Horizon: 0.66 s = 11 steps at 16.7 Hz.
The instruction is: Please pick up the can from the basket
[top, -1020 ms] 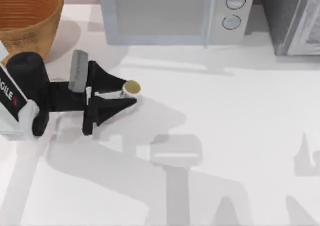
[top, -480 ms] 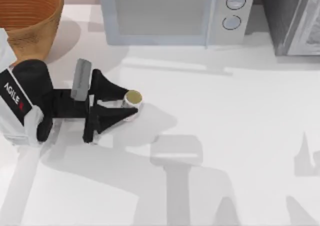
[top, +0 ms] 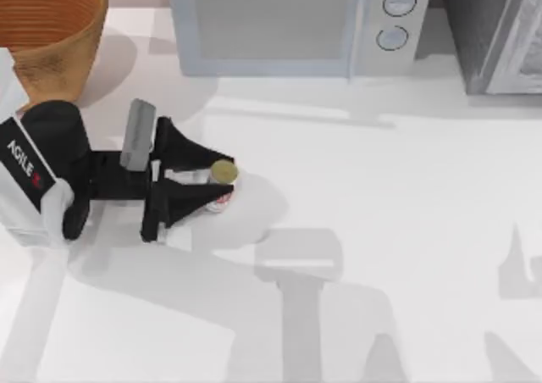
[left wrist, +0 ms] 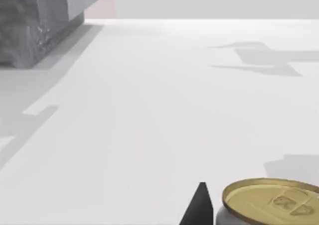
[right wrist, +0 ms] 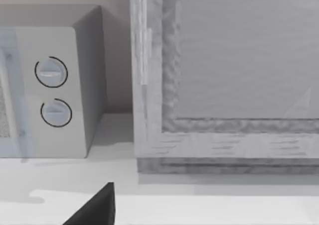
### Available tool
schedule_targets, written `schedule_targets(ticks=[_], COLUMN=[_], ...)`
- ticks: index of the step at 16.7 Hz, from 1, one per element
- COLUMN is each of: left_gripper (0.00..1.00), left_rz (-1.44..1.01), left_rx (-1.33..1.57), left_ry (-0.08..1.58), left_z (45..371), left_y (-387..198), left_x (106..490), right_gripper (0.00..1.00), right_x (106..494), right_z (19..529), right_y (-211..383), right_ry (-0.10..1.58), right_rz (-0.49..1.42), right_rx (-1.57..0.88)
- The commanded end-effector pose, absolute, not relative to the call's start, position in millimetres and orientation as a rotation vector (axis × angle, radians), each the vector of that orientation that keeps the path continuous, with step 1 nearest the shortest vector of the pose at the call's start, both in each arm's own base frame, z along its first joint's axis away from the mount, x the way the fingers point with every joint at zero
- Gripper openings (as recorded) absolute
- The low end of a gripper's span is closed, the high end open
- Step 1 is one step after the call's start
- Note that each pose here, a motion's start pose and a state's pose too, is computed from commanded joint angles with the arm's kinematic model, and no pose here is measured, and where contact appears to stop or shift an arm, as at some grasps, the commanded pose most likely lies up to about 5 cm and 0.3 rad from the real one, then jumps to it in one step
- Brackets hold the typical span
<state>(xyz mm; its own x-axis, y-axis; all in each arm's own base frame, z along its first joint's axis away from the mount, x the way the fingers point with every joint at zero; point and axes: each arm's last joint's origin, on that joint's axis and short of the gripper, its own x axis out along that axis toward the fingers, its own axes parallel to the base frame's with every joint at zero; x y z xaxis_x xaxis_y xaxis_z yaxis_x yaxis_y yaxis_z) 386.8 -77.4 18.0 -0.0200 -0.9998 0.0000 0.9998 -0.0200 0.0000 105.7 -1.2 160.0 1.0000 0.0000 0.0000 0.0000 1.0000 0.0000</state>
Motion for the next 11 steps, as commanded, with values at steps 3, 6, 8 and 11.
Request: schedule_targets(ticks=[3, 6, 8, 11], left_gripper=[0.83, 1.0, 1.0, 1.0], left_rz=[-1.591, -1.591, -1.591, -1.591], left_rx=[0.0, 0.0, 0.0, 0.0], left_ry=[0.0, 0.0, 0.0, 0.0], left_z=[18.0, 18.0, 18.0, 18.0], left_y=[-77.4, -77.4, -77.4, -77.4], left_x=[386.8, 386.8, 386.8, 386.8], right_gripper=[1.0, 1.0, 1.0, 1.0], right_x=[105.7, 105.7, 105.7, 105.7], right_z=[160.0, 160.0, 160.0, 160.0], right_y=[-1.2, -1.2, -1.2, -1.2], right_ry=[0.0, 0.0, 0.0, 0.0], right_rz=[0.0, 0.0, 0.0, 0.0], right_rx=[0.0, 0.0, 0.0, 0.0])
